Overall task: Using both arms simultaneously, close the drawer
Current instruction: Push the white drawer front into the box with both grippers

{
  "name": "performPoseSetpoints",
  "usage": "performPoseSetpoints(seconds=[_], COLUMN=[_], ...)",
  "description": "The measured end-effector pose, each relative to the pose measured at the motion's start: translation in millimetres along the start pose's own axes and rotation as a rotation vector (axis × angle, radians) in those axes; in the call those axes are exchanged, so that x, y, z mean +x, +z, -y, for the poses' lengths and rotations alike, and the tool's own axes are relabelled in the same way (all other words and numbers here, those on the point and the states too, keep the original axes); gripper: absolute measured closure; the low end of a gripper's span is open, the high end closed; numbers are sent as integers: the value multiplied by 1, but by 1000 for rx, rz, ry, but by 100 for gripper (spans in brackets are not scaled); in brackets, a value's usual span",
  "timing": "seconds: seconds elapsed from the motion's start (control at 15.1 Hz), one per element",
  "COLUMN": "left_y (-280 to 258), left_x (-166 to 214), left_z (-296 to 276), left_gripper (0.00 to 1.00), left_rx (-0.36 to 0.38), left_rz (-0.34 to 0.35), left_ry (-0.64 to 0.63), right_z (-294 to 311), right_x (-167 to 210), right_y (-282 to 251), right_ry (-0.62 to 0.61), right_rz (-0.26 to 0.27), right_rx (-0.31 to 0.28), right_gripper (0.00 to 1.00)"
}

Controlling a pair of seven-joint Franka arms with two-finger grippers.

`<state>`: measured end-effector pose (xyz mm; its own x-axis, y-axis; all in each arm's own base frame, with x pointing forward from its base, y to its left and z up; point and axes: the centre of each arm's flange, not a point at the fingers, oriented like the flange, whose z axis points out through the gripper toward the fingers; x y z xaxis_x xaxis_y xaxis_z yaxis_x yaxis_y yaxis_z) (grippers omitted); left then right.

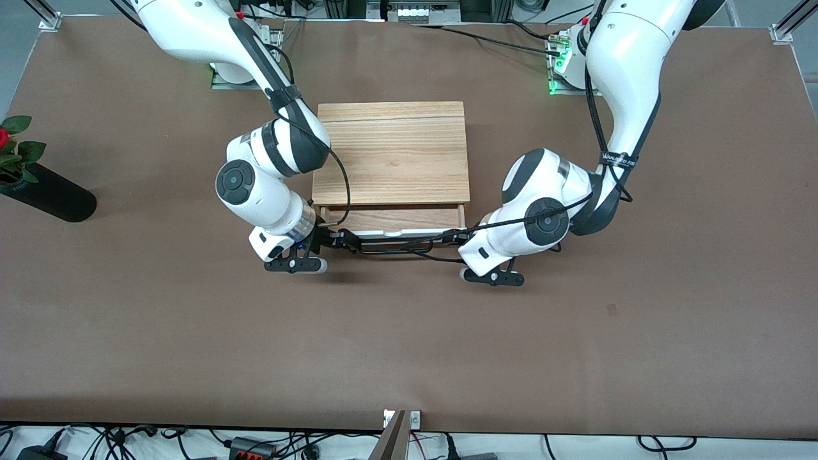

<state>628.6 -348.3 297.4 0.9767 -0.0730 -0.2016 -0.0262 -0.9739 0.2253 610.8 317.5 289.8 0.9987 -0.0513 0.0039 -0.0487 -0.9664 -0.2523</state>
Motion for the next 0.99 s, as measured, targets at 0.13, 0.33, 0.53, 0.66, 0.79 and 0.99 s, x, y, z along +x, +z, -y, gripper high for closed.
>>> performPoseSetpoints(seconds=[0.13, 0.33, 0.53, 0.66, 0.79, 0.99], left_y=[4, 10, 15, 17, 21, 22], left_x=[-4, -12, -17, -20, -22, -21], left_z=[-4, -8, -8, -9, -8, -5], left_gripper=[0, 0, 0, 0, 0, 0], left_rx=[9, -11, -18, -30, -49, -65], left_rz=[23, 85, 136, 166, 201, 213], left_ry=[7, -6, -14, -23, -37, -50], right_z=[0, -2, -4, -4, -4, -5], right_x=[-3, -7, -14, -19, -24, -27], right_y=[1, 4, 7, 5, 1, 1], right_ry=[-1, -1, -2, -3, -6, -7], right_rz=[28, 66, 126, 166, 200, 218], right_rx=[-9, -22, -43, -55, -65, -71], right_gripper=[0, 0, 0, 0, 0, 0])
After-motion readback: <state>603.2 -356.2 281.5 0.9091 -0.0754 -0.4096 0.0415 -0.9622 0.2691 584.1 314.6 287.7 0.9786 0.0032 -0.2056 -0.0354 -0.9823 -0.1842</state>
